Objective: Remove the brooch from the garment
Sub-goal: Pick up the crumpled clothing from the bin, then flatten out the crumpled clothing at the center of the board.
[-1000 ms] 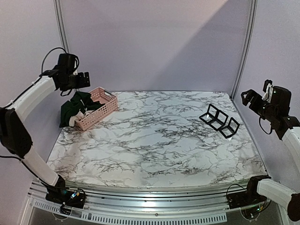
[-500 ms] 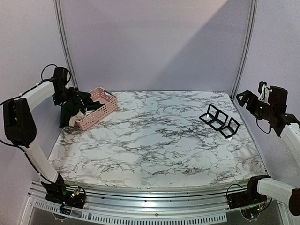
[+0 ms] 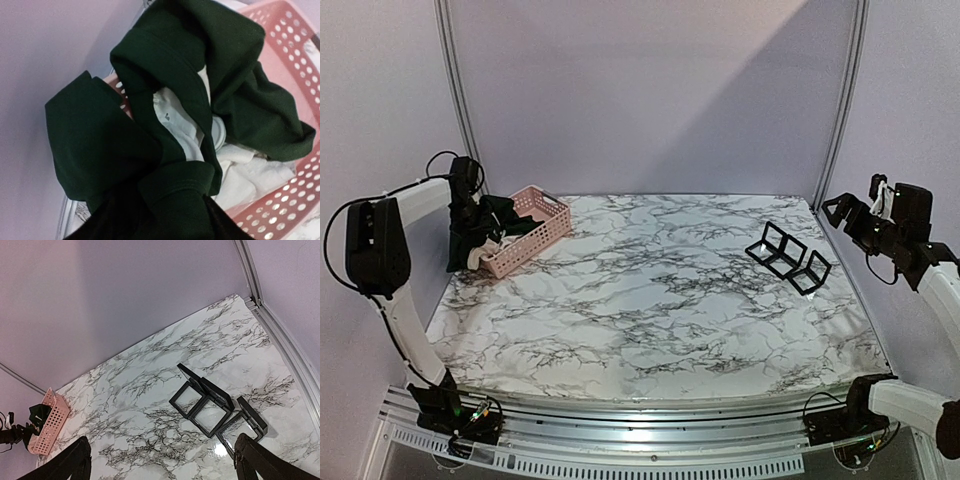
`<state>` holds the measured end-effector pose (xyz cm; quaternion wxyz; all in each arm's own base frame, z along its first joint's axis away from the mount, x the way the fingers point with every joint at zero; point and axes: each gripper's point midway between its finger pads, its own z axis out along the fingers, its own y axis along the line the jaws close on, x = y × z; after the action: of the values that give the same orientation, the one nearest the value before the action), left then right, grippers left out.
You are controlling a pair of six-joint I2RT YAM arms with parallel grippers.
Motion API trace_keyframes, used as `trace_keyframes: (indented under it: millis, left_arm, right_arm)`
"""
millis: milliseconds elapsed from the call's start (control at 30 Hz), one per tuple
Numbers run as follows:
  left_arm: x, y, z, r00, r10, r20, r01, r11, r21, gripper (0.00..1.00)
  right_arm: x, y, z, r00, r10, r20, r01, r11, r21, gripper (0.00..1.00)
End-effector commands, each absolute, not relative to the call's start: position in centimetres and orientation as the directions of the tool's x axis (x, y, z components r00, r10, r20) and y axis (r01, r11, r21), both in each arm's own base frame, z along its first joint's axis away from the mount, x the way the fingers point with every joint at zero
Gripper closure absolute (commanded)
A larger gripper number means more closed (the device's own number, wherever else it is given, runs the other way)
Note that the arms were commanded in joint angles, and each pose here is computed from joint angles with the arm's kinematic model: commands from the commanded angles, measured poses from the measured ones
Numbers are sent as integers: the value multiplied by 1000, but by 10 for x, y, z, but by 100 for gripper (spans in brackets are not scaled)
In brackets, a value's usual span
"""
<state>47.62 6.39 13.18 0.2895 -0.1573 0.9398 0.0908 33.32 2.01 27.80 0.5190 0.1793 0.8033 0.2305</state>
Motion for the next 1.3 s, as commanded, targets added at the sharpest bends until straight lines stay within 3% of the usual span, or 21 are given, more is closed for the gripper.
trace_keyframes:
  millis: [0,133,167,333,467,667,767,1000,1267]
  left_arm:
    - [477,58,117,-818,-238,-524,-323,943,76,58]
    - [480,44,132,-802,-252,-541,-296,955,-6,96]
    - [480,37,144,-785,-249,-567,-279,960,-36,100]
    - [470,1,240,-625,-242,-742,-156,970,-185,100]
    - [452,-68,338,-500,-266,-824,96,929,-358,100]
    - [393,-167,513,-320,-323,-891,473,760,-445,100]
    - [358,-199,568,-294,-359,-886,623,631,-462,100]
    - [328,-221,583,-344,-382,-858,736,457,-499,100]
    - [327,-240,549,-429,-265,-864,759,413,-504,100]
  right_arm:
    - [333,23,276,-416,530,-739,48,824,565,1]
    - [332,24,275,-421,531,-735,47,822,567,1]
    - [332,24,274,-424,532,-733,48,822,568,1]
    - [331,26,283,-420,529,-738,34,821,569,1]
    - [331,30,295,-411,530,-742,2,814,581,1]
    - [326,34,303,-402,548,-733,-19,795,606,1]
    - [324,33,302,-405,548,-731,-13,796,605,1]
    - [327,35,298,-416,544,-728,-22,795,607,1]
    - [328,58,302,-472,515,-715,-142,757,638,1]
